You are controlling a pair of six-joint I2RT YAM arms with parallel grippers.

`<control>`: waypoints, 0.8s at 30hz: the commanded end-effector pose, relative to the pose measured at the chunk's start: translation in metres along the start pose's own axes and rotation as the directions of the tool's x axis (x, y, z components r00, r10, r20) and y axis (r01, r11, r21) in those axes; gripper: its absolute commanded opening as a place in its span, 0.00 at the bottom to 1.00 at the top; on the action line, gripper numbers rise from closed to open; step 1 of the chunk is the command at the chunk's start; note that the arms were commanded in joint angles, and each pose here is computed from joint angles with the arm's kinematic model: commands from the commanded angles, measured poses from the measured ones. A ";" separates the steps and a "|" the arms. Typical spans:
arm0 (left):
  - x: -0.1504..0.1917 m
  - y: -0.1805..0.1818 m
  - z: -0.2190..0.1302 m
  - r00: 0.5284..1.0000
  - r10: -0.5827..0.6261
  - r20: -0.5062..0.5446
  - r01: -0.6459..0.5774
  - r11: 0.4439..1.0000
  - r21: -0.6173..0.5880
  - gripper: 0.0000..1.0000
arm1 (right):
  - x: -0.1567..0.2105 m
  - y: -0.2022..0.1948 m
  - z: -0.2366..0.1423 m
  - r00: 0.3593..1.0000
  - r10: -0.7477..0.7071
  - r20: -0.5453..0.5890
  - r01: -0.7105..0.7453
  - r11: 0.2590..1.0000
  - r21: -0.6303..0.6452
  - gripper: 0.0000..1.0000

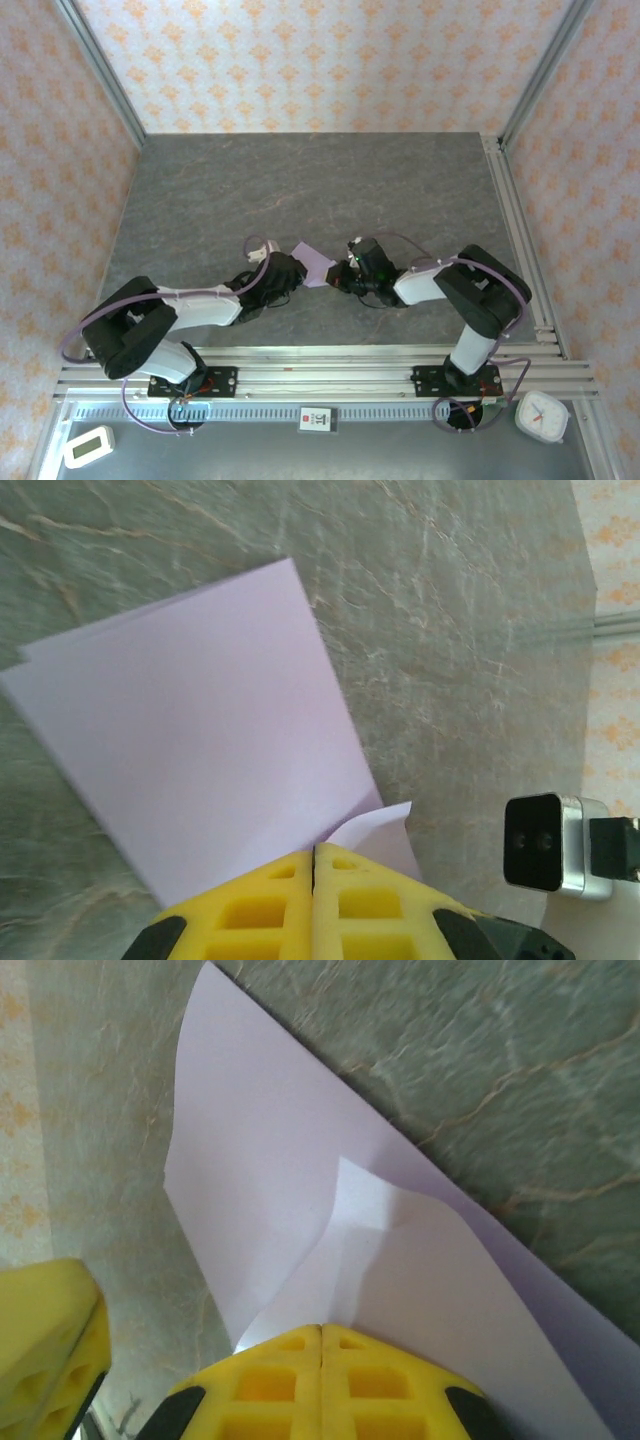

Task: Fold a paper plane with a square sheet of paper (pick it up from the middle)
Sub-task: Third fold the triangle at the center of the table.

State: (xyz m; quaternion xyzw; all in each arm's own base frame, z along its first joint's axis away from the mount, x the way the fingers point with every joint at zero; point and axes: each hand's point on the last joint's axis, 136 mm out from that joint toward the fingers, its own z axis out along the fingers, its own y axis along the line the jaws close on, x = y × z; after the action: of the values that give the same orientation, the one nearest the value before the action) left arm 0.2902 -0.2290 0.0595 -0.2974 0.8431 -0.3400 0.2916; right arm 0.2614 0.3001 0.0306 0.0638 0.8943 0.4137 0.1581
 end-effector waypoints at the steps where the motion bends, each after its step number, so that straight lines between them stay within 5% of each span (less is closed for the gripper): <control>1: 0.013 -0.016 0.007 0.999 -0.001 -0.052 0.003 0.999 0.049 0.00 | -0.023 0.027 -0.019 0.996 -0.040 0.077 0.043 0.999 -0.031 0.00; 7: 0.025 -0.036 0.016 0.996 -0.014 -0.087 0.023 0.995 0.095 0.00 | -0.047 0.017 -0.046 0.983 -0.032 0.183 0.026 0.999 0.032 0.00; 24: 0.043 -0.036 0.035 0.996 -0.004 -0.086 0.011 0.997 0.083 0.00 | -0.029 -0.007 -0.033 0.992 -0.013 0.129 0.008 0.999 0.039 0.00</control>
State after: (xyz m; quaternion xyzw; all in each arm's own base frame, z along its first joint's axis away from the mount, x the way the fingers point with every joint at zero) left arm 0.2909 -0.2916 0.0528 -0.2684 0.8439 -0.3890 0.2541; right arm 0.2757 0.2629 0.0518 0.0957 0.8936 0.3855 0.2089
